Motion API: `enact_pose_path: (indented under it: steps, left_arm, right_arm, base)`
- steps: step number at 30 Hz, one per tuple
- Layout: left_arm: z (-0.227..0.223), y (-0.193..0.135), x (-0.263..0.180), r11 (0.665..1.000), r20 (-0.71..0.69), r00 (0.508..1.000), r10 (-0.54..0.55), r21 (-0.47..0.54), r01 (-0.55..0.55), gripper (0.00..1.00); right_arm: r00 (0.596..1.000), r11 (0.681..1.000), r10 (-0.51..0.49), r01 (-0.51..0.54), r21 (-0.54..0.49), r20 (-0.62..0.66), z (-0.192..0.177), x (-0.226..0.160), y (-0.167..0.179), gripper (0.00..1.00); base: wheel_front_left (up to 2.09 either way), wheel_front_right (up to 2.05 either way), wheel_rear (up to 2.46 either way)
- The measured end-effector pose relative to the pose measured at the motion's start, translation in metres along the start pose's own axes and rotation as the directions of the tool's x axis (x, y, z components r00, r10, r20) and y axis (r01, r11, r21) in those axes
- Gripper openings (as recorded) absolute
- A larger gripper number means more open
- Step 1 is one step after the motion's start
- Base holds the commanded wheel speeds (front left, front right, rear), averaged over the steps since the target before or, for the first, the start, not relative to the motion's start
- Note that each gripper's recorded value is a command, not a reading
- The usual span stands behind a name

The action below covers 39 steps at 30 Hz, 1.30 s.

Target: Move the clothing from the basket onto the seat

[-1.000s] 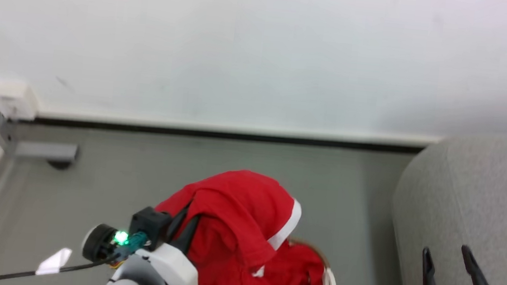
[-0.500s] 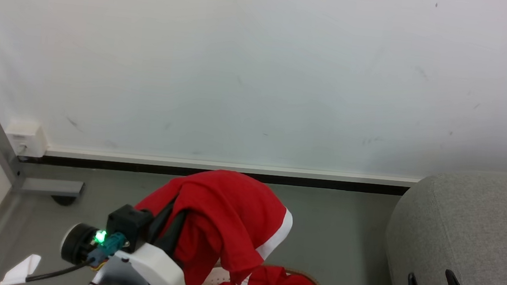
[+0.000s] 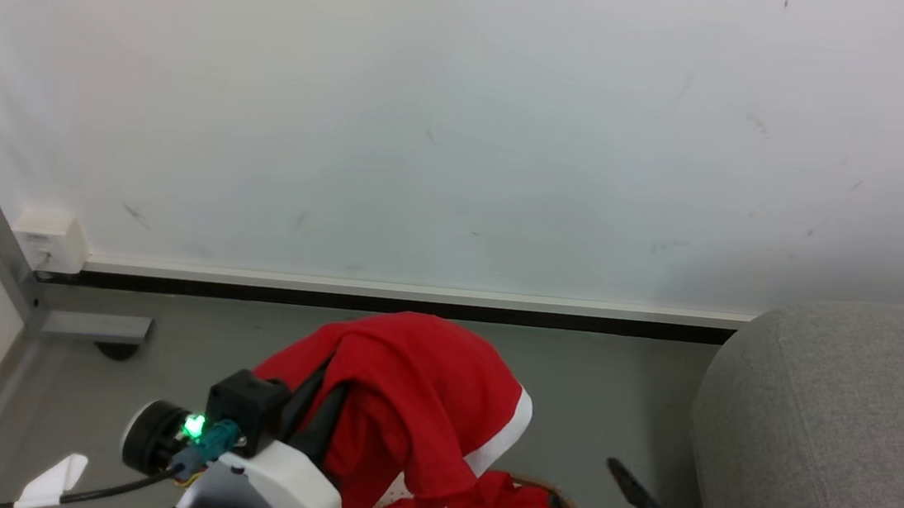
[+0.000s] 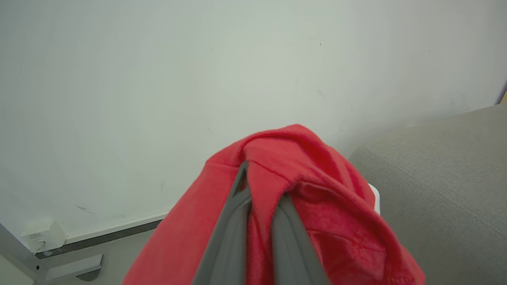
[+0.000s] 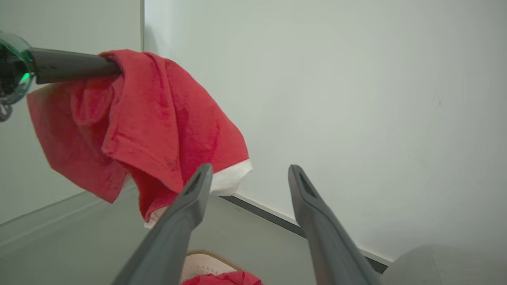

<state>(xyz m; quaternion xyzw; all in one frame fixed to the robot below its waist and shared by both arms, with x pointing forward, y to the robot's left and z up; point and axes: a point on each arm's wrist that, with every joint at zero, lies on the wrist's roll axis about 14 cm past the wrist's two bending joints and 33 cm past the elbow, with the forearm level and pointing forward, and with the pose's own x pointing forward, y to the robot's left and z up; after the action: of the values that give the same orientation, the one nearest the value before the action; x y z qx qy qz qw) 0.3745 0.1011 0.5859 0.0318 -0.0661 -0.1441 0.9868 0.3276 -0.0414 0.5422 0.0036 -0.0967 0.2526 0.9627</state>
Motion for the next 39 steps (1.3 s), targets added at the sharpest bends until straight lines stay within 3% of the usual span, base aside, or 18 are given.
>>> enact_pose_path:
  steps: [7,13,17,25,31,39]
  left_arm:
    - [0.001,-0.008,0.003,1.0,-0.005,1.0,-0.027,0.002,0.027,0.0]
    - [0.001,-0.014,0.005,0.999,-0.005,0.999,-0.049,-0.002,0.049,0.0]
    - [0.0,-0.016,0.005,0.998,-0.009,0.998,-0.056,0.001,0.056,0.0]
    - [0.0,-0.024,0.003,0.997,-0.016,0.997,-0.076,0.0,0.076,0.0]
    - [0.003,-0.031,0.004,0.995,-0.012,0.995,-0.096,-0.003,0.095,0.0]
    - [0.008,-0.04,0.005,0.993,0.0,0.993,-0.119,-0.014,0.119,0.0]
  right_arm:
    - [0.971,0.97,0.239,-0.239,-0.041,-0.012,0.001,0.031,0.054,1.0]
    - [0.937,0.937,0.346,-0.347,-0.025,-0.043,-0.006,0.051,0.086,1.0]
    - [0.927,0.928,0.369,-0.372,-0.036,-0.064,-0.01,0.061,0.088,1.0]
    - [0.906,0.905,0.424,-0.423,0.051,-0.011,0.005,0.067,0.11,1.0]
    - [0.927,0.927,0.373,-0.374,-0.032,-0.049,-0.004,0.075,0.087,1.0]
    - [0.91,0.911,0.396,-0.406,-0.068,-0.121,-0.018,0.07,0.094,1.0]
  base:
    - [0.0,0.0,0.0]
    - [0.0,0.0,0.0]
    - [0.0,0.0,0.0]
    - [0.0,0.0,0.0]
    - [0.0,0.0,0.0]
    - [0.0,0.0,0.0]
